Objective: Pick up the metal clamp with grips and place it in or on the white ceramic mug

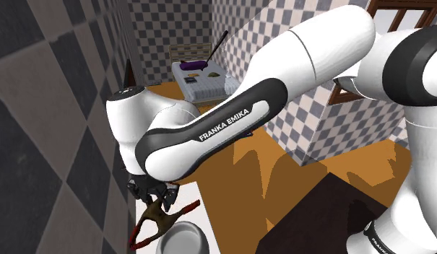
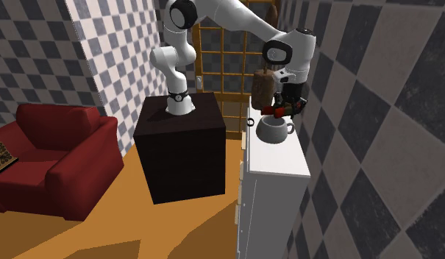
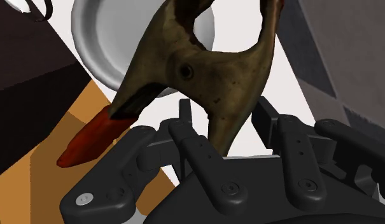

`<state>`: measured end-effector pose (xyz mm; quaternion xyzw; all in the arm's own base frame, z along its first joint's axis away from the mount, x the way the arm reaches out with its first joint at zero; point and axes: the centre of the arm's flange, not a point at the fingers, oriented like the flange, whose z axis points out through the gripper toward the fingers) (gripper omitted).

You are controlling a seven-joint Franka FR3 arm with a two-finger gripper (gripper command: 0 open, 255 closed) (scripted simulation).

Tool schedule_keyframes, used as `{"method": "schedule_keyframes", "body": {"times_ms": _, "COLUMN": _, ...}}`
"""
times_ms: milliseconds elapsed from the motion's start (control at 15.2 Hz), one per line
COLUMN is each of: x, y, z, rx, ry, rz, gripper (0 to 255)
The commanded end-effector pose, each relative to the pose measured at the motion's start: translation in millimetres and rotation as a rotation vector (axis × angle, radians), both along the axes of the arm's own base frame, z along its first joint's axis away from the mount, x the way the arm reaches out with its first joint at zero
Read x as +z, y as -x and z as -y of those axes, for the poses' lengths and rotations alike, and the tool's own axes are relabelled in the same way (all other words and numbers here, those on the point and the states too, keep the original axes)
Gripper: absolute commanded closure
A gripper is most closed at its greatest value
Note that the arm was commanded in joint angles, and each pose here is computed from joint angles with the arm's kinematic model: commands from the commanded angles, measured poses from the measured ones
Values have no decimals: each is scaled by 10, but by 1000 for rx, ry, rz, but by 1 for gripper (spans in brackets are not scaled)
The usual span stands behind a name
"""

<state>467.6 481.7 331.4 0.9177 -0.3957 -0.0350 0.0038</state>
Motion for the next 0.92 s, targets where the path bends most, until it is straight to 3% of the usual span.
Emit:
{"method": "schedule_keyframes", "body": {"times_ms": 0, "x": -19, "y": 246, "z": -95, "rx": -1, "ry": 0, "rz": 0, "gripper": 255}}
{"method": "schedule_keyframes", "body": {"times_ms": 264, "x": -41, "y": 760, "z": -306, "rx": -1, "ry": 0, "rz": 0, "gripper": 255}}
{"method": "schedule_keyframes", "body": {"times_ms": 858, "x": -516, "y": 760, "z": -306, "rx": -1, "ry": 0, "rz": 0, "gripper": 255}}
